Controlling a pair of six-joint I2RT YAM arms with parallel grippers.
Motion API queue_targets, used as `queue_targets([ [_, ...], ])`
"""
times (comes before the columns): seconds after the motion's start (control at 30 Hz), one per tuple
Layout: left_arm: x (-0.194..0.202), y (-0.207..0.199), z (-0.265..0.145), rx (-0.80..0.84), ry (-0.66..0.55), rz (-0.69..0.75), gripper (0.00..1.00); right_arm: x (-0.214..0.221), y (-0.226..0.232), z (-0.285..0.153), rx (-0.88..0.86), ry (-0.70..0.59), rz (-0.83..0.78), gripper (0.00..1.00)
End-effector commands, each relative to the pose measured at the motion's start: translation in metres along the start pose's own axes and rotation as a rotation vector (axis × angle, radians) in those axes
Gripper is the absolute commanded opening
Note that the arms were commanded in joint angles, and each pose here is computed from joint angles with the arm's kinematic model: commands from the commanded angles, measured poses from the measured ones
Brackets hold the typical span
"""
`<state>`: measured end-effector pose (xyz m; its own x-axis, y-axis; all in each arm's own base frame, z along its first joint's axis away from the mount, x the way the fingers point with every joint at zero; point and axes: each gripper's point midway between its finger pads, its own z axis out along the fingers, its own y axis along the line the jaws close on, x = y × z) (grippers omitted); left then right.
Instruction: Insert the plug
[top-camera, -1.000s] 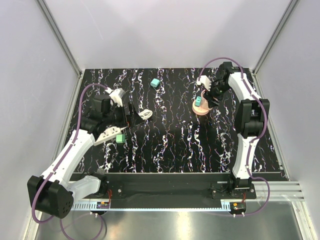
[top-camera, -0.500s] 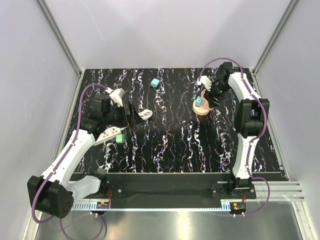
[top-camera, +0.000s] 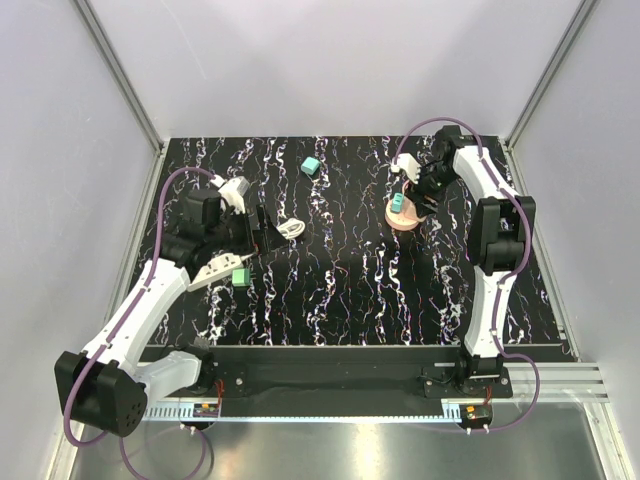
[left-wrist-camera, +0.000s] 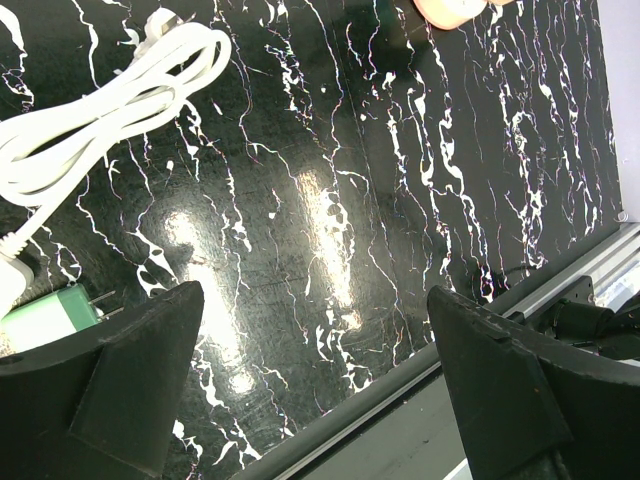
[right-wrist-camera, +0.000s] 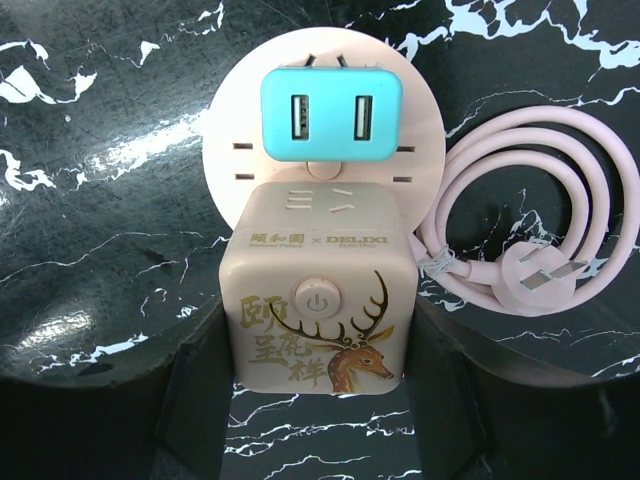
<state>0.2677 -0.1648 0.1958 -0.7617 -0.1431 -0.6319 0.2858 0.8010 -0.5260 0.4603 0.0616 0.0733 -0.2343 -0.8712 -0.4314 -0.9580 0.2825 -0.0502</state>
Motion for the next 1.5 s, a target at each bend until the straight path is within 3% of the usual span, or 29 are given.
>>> queue_targets([
  [0.0, -0.008, -0.005, 0.002, 0.037, -0.028, 0.018, 0.99, 0.016, 0.002, 0.030, -0.025, 0.056, 0.012, 0.00],
  [0.63, -0.008, -0.006, 0.001, 0.039, -0.030, 0.021, 0.99, 0.043, 0.014, 0.071, -0.069, 0.198, 0.070, 0.00],
  [1.03, -0.009, -0.005, 0.000, 0.035, -0.036, 0.025, 0.99, 0.038, 0.015, 0.078, -0.094, 0.167, 0.087, 0.00],
  [1.1, -0.009, -0.005, 0.001, 0.035, -0.036, 0.023, 0.99, 0.028, 0.009, 0.073, -0.061, 0.136, 0.087, 0.12],
  [1.13, -0.009, -0.005, 0.001, 0.033, -0.035, 0.024, 0.99, 0.025, 0.006, 0.069, -0.052, 0.124, 0.084, 0.26],
  [1.17, -0.009, -0.005, 0.001, 0.033, -0.035, 0.024, 0.99, 0.022, 0.004, 0.066, -0.039, 0.120, 0.077, 0.32],
  [1.33, -0.008, -0.003, 0.000, 0.027, -0.040, 0.026, 0.99, 0.012, -0.009, 0.047, 0.029, 0.112, 0.045, 0.43],
  [1.47, -0.008, -0.003, 0.000, 0.025, -0.040, 0.026, 0.99, 0.006, -0.009, 0.036, 0.046, 0.095, 0.040, 0.60],
])
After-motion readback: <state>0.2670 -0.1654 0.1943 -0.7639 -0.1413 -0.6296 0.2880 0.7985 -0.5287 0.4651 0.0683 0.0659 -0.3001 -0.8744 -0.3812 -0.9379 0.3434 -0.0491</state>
